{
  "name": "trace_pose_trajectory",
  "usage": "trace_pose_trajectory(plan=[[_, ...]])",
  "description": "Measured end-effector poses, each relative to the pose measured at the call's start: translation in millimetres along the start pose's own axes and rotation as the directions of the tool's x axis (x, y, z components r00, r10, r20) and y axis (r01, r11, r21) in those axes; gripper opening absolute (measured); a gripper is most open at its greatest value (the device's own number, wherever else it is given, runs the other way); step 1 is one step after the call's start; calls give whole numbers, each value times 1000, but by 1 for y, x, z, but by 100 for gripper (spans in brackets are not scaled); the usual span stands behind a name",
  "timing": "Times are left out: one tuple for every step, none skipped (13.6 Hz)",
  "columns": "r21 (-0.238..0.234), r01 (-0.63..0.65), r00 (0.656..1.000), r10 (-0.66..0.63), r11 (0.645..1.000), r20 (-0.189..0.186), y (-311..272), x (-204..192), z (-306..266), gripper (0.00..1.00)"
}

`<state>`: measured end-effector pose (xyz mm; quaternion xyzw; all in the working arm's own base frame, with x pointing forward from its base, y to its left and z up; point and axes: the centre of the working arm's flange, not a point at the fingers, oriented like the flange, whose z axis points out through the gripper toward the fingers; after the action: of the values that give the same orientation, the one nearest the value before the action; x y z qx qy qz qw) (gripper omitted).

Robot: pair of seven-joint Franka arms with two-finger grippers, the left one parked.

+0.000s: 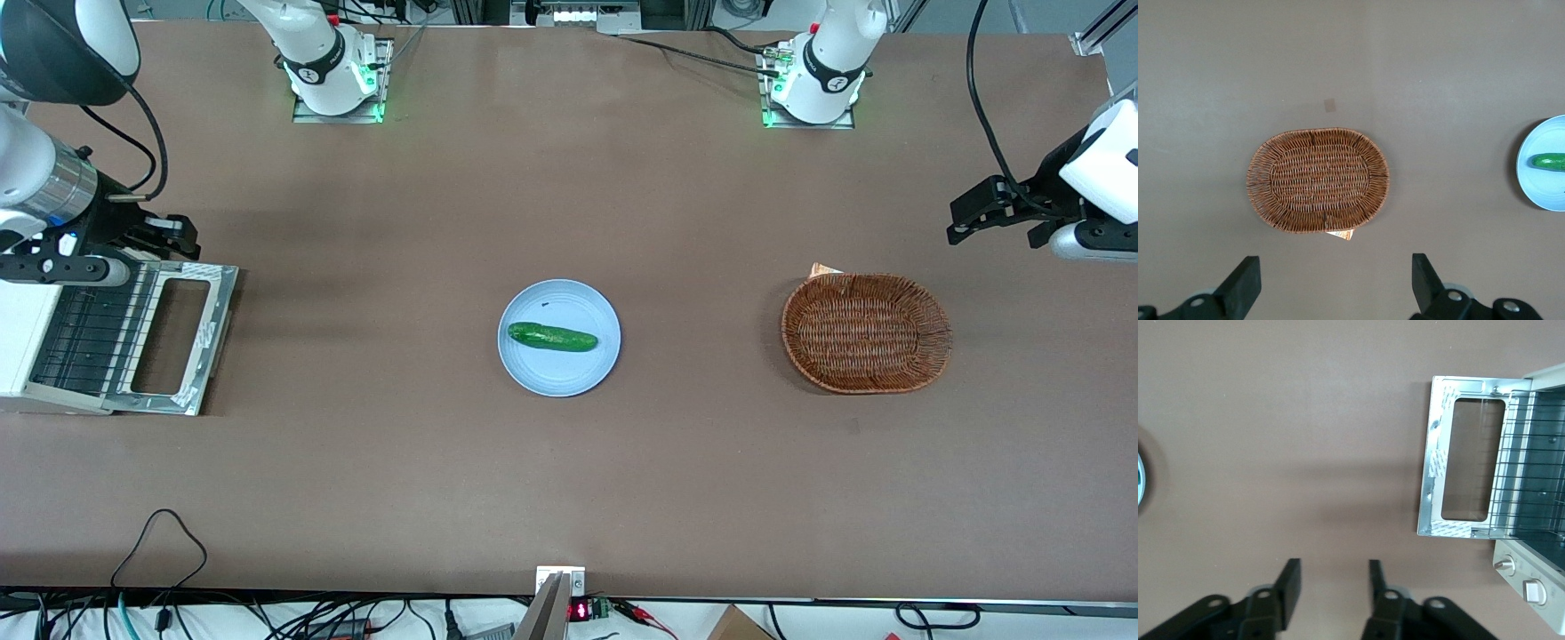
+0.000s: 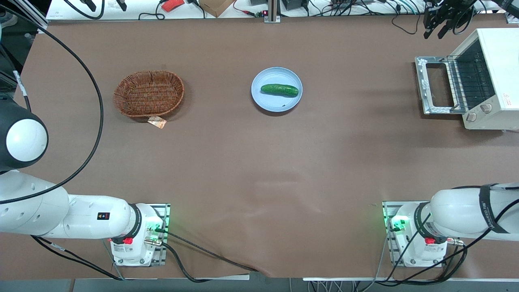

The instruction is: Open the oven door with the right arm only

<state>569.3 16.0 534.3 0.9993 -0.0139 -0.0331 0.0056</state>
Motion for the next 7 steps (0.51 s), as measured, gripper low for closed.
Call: trace_pose_trajectory(plan=[[0,0,1000,0,1000,-4,0,0,-5,65],[0,0,1000,0,1000,-9,0,0,-9,74],[0,0,1000,0,1000,-17,1,0,-13,86],[1,1,1000,-1,1000,-24,1,0,-17,98],[1,2,1000,-2,1000,-31,1,0,-21,100],[1,3,999,-3,1000,-37,1,1,-24,100],[2,5,999,-5,1000,-43,0,1,-27,100]])
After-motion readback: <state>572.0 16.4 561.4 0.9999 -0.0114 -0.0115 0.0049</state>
